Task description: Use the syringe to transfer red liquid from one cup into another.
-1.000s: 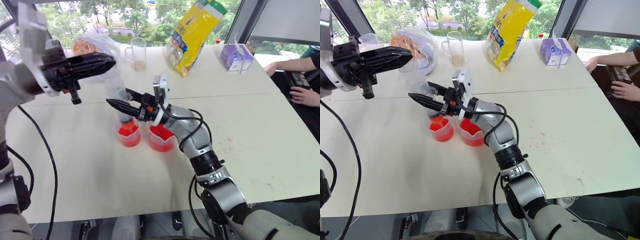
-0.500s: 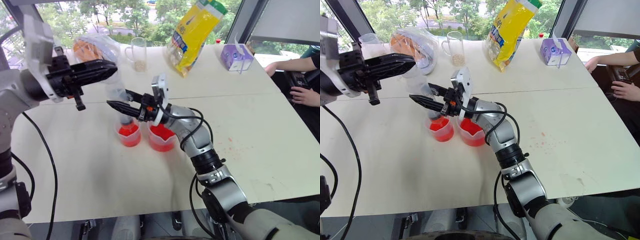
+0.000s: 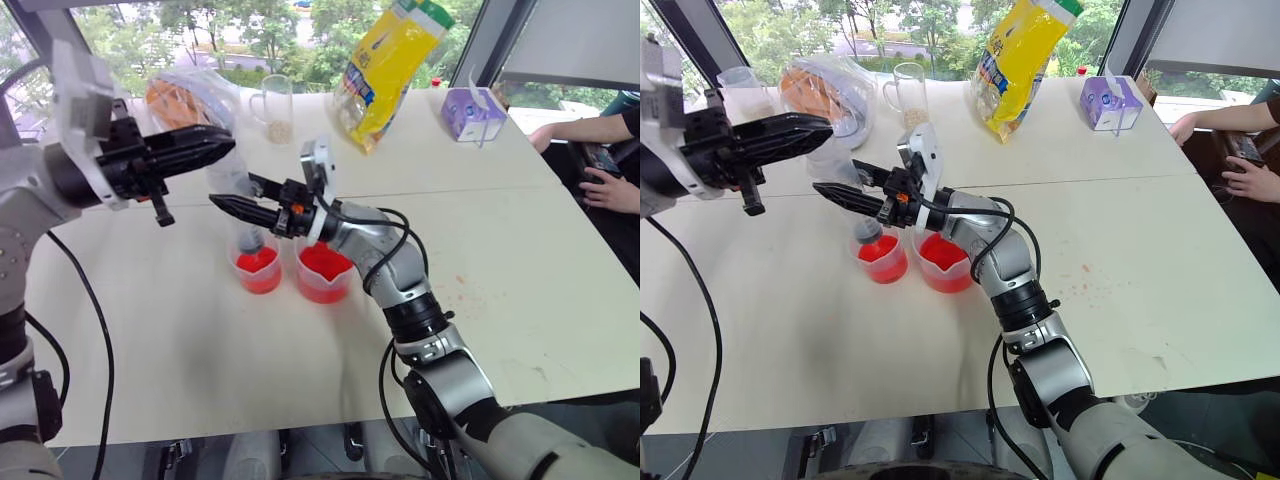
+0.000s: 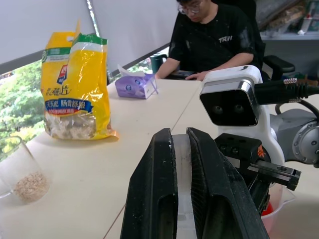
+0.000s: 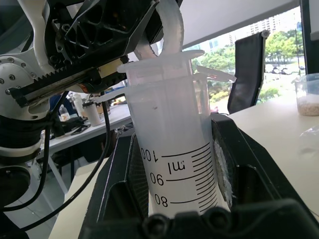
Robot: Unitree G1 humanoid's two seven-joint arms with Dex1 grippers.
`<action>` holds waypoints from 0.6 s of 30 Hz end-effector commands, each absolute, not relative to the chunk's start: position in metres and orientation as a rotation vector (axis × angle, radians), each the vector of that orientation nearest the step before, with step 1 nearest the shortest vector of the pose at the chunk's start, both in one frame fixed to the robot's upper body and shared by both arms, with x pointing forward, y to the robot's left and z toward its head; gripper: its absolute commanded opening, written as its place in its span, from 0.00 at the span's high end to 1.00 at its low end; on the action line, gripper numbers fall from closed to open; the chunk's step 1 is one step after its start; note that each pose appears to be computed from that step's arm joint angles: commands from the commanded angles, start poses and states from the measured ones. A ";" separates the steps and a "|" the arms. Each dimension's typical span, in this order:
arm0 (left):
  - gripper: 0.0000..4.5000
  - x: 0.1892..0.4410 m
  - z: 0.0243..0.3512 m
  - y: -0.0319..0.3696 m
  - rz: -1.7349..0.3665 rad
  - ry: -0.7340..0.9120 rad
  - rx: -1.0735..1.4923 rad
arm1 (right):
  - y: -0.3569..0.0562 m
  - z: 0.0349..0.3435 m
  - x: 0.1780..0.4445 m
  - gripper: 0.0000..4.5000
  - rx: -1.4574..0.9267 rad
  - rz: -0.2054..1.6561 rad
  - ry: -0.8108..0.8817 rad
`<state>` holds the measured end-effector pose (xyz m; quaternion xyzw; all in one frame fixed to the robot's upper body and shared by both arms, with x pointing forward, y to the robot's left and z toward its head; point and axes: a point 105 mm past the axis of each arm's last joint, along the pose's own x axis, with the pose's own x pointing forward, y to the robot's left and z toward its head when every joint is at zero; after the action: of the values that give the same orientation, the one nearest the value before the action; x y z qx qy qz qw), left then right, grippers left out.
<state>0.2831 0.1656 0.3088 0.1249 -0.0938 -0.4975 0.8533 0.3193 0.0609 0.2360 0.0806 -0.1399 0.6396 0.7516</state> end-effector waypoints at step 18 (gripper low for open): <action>0.02 0.278 0.315 0.170 -1.064 -0.166 0.255 | 0.053 0.286 0.304 0.69 0.211 1.404 -0.496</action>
<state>0.2838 0.1616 0.3016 0.1091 -0.0564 -0.5169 0.8472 0.3147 0.0524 0.2670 0.0925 -0.1914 0.6296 0.7472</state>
